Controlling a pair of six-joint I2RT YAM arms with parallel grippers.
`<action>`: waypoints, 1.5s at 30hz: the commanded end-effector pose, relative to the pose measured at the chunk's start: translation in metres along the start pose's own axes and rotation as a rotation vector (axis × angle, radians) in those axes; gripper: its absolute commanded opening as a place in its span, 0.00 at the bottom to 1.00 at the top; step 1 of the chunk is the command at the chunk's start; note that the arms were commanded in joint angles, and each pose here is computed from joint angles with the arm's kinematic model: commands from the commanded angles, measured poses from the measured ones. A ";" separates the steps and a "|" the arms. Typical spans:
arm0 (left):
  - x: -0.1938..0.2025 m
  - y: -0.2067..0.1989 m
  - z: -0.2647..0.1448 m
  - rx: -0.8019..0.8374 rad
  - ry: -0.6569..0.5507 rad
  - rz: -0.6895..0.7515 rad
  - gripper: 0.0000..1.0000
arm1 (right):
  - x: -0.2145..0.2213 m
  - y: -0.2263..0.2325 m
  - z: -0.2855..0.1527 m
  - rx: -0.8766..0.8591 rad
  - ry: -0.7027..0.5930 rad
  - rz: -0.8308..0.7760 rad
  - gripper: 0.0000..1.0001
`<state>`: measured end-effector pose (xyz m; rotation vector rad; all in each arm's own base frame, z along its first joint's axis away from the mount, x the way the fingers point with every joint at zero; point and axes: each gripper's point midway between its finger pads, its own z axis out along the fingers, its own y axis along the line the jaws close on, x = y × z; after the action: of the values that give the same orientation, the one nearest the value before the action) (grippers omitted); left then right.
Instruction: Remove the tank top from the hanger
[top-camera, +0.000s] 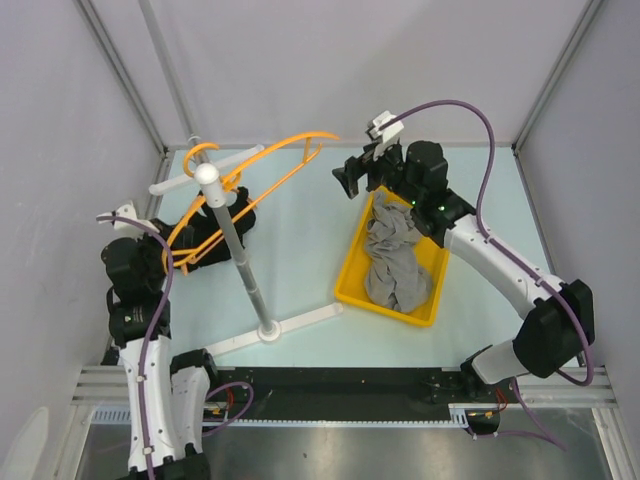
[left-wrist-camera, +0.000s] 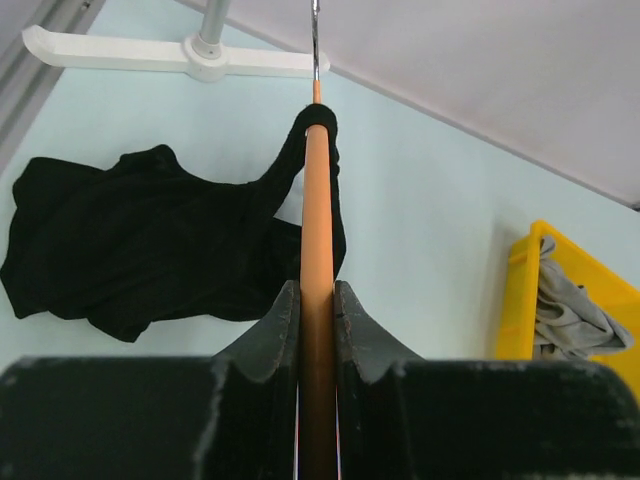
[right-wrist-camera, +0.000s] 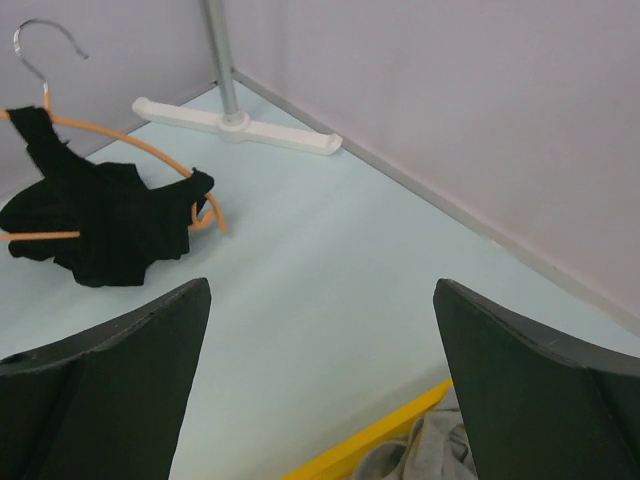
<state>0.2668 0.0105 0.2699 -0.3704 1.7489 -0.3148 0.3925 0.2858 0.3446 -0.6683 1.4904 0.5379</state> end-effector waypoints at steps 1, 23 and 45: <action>-0.026 -0.019 -0.002 0.129 -0.119 -0.027 0.00 | -0.005 -0.020 -0.003 0.053 -0.020 0.164 1.00; 0.039 -0.054 0.002 0.664 -0.043 -0.254 0.00 | 0.051 -0.008 -0.008 0.088 0.082 0.526 1.00; 0.066 -0.089 -0.033 0.818 0.017 -0.218 0.00 | 0.123 0.021 0.035 0.198 0.230 0.633 0.40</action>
<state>0.2348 -0.0914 0.2493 -0.0116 1.4713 -1.1389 0.3946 0.3126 0.2030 -0.1502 1.9971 0.8451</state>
